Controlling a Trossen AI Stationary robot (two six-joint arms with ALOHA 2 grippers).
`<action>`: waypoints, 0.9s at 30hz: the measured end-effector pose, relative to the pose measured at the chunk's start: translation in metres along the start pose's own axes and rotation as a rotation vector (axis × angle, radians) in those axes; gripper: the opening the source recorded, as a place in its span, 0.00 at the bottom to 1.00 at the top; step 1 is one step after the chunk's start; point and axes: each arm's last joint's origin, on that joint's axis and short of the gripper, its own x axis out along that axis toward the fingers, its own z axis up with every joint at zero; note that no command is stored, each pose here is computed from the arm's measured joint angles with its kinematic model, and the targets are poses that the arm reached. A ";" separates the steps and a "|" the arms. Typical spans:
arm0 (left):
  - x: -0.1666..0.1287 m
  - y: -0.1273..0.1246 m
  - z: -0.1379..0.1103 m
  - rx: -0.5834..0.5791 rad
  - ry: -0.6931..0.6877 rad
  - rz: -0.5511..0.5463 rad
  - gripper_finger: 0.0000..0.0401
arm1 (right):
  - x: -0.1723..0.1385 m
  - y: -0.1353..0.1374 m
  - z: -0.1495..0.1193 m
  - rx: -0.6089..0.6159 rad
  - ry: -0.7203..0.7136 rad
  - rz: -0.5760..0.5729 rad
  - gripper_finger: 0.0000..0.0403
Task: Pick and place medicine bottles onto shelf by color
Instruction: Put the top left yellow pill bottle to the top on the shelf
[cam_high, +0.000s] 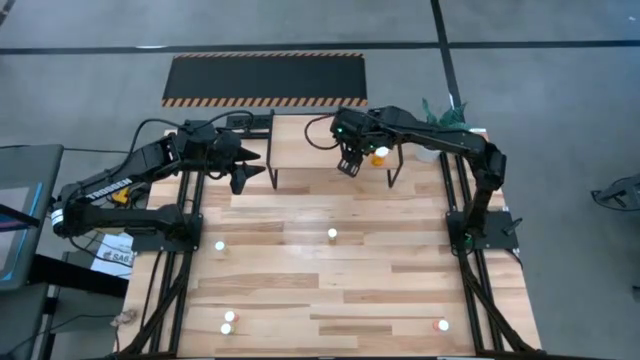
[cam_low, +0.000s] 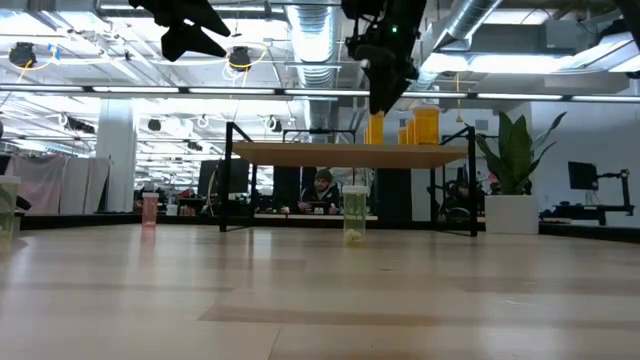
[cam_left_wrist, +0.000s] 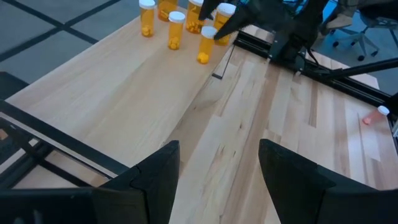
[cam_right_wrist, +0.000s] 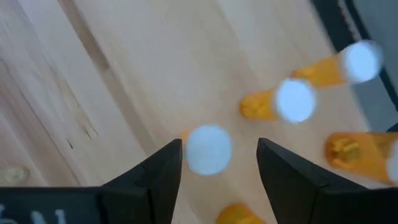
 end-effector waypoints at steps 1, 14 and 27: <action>0.000 0.000 0.000 0.000 0.000 0.000 0.51 | -0.004 -0.001 0.002 0.004 -0.014 0.001 0.57; -0.001 -0.001 -0.017 -0.060 0.184 -0.025 0.51 | -0.098 -0.001 0.001 -0.057 -0.047 0.044 0.57; -0.017 -0.034 -0.069 -0.149 0.752 -0.055 0.51 | -0.198 0.003 -0.110 -0.197 -0.223 0.210 0.57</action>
